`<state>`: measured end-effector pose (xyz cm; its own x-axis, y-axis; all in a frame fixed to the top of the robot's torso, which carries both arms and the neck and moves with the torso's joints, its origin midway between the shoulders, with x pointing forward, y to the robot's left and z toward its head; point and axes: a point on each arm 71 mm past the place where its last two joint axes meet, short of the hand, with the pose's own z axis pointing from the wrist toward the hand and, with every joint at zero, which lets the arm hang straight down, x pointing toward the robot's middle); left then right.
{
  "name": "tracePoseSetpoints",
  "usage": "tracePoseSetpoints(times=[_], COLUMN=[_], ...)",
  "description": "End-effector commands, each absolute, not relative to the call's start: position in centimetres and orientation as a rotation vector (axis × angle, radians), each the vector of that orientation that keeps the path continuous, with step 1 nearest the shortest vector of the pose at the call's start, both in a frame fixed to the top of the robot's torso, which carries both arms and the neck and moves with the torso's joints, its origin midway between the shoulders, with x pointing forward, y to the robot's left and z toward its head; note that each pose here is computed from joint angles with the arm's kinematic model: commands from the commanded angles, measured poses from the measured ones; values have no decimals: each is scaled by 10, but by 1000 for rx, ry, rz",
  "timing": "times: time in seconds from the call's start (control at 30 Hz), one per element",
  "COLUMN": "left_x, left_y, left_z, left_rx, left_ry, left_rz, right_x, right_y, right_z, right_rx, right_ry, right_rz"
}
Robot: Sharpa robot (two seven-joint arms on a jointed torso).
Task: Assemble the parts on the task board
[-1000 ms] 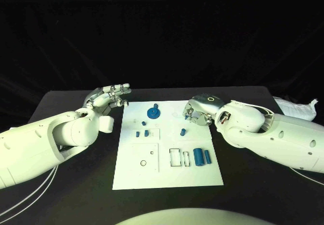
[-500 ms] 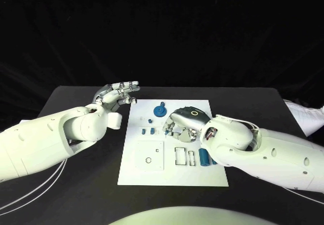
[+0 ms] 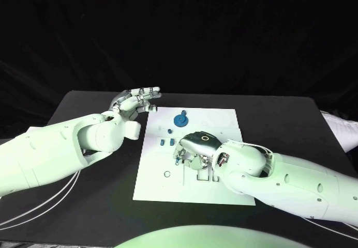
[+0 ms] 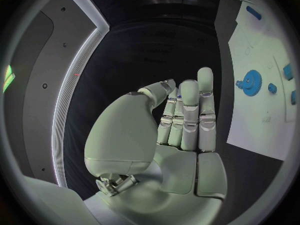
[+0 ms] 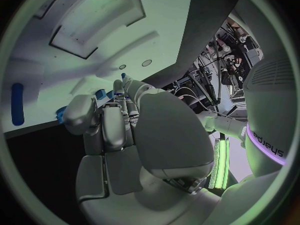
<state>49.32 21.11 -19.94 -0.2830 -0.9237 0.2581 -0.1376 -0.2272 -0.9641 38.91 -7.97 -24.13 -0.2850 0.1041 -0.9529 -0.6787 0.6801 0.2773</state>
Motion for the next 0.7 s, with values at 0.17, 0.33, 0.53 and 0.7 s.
tracePoseSetpoints(times=[0.17,0.33,0.53,0.7], left_x=[492,492,493,492], left_y=[208,208,208,208], left_z=[-199,-199,-200,-200], left_rx=[-1294,-1290,-1288,-1286], left_ry=[1399,1405,1410,1414], left_rz=[-1602,-1598,-1596,-1595], right_x=[390,390,390,389], right_y=[-78,-78,-78,-77], right_z=[-251,-253,-253,-254], right_rx=[-515,-522,-530,-540], right_ry=[1722,1722,1723,1728], right_rz=[802,789,780,774])
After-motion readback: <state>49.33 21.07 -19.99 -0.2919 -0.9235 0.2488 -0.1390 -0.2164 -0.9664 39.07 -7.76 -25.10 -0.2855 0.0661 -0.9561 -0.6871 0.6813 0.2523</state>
